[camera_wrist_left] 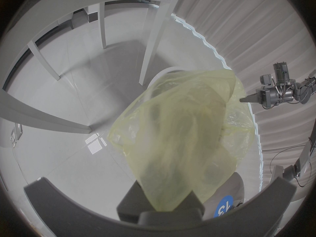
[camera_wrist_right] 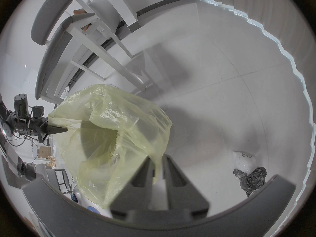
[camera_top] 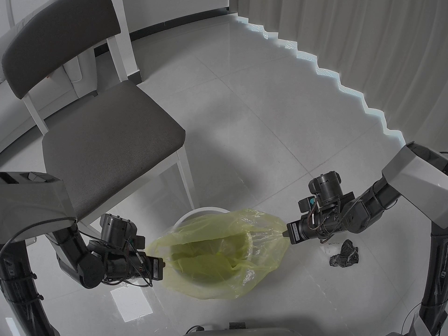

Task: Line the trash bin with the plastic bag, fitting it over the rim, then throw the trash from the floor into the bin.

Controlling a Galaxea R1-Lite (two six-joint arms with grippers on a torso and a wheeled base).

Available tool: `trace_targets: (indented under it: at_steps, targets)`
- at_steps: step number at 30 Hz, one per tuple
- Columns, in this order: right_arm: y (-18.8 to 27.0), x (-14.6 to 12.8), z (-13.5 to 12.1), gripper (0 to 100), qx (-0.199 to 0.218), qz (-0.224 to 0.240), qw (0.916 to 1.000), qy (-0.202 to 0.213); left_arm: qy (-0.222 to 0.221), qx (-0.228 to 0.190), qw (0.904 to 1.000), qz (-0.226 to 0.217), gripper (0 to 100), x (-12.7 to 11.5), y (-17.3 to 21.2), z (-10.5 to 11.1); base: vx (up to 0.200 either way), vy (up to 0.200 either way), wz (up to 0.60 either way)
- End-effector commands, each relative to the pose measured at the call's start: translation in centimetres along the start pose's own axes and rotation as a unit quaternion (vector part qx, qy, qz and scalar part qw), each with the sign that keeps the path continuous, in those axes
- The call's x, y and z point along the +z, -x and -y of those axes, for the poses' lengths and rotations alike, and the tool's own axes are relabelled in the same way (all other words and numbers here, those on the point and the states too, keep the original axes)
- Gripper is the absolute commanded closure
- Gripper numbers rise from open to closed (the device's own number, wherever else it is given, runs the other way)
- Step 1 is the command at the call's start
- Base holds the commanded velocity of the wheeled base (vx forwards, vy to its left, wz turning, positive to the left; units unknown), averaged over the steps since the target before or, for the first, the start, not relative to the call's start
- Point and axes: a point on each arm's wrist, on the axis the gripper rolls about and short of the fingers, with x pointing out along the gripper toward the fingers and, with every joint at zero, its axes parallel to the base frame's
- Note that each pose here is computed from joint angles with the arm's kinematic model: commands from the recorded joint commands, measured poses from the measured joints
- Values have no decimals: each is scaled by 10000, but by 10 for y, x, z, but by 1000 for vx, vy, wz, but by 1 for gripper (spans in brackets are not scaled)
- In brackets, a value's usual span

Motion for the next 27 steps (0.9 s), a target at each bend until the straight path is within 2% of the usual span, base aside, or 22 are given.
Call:
trace_targets:
  at_steps: [1, 8, 13, 14, 25, 27]
  targets:
    - [12, 3, -4, 0, 27, 122, 9999, 56, 6, -18, 10000, -32, 100, -3, 3, 2, 0, 0, 0]
    - [35, 18, -8, 0, 37, 457, 9988, 148, 29, 22, 10000, 12, 100, -1, 2, 0, 0, 0, 0]
    - [50, 36, -25, 0, 175, 768, 9964, 324, 100, 11, 9999, 30, 100, 1, 0, 1, 0, 0, 0]
    - [50, 38, -31, 0, 214, 754, 9962, 372, 100, 11, 9999, 30, 0, 1, 0, 1, 0, 0, 0]
    - [45, 64, -57, 0, 406, 891, 9914, 872, 222, 360, 9991, -23, 0, -6, -2, -9, 0, 0, 0]
    - [43, 72, -68, 0, 468, 781, 9913, 954, 227, 601, 9979, 24, 0, -10, -5, -11, 0, 0, 0]
